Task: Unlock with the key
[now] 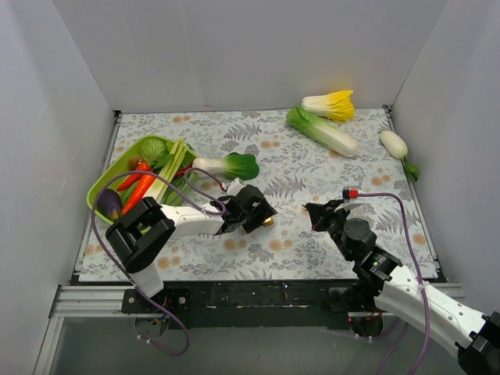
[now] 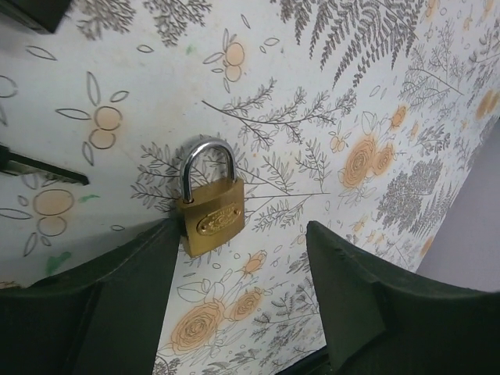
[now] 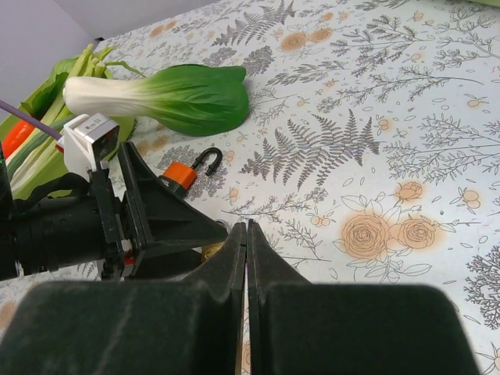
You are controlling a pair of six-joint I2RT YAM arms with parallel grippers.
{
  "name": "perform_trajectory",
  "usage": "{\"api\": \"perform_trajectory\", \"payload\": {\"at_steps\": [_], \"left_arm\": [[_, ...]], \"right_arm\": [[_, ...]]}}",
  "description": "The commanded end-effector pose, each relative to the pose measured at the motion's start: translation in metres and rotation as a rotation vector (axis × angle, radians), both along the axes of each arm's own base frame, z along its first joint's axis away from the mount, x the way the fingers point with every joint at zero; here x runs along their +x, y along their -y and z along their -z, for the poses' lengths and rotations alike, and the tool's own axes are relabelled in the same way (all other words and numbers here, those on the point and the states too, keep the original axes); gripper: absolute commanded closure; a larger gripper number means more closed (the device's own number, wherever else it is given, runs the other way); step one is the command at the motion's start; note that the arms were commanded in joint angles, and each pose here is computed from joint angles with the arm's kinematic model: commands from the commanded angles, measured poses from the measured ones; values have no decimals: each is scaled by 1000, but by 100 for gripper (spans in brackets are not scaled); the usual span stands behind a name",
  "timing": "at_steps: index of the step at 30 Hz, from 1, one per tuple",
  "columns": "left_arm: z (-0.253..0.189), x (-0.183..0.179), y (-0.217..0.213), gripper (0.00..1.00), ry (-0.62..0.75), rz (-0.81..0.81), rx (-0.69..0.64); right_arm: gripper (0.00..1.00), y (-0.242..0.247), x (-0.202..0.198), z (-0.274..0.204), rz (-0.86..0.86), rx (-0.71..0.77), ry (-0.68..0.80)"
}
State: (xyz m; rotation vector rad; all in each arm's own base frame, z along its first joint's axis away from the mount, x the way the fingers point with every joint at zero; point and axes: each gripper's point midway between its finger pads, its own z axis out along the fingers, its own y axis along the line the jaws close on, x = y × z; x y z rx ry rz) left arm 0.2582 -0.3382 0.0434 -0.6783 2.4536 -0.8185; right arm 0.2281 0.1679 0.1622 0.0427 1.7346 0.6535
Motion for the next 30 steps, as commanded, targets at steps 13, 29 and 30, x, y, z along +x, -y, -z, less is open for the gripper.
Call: {"api": "perform_trajectory", "payload": {"at_steps": [13, 29, 30], "left_arm": [[-44, 10, 21, 10, -37, -198, -253], [-224, -80, 13, 13, 824, 602, -652], [-233, -81, 15, 16, 840, 626, -665]], "right_arm": [[99, -3, -3, -28, -18, 55, 23], [99, -41, -51, -105, -322, 404, 34], [99, -43, -56, -110, -352, 416, 36]]}}
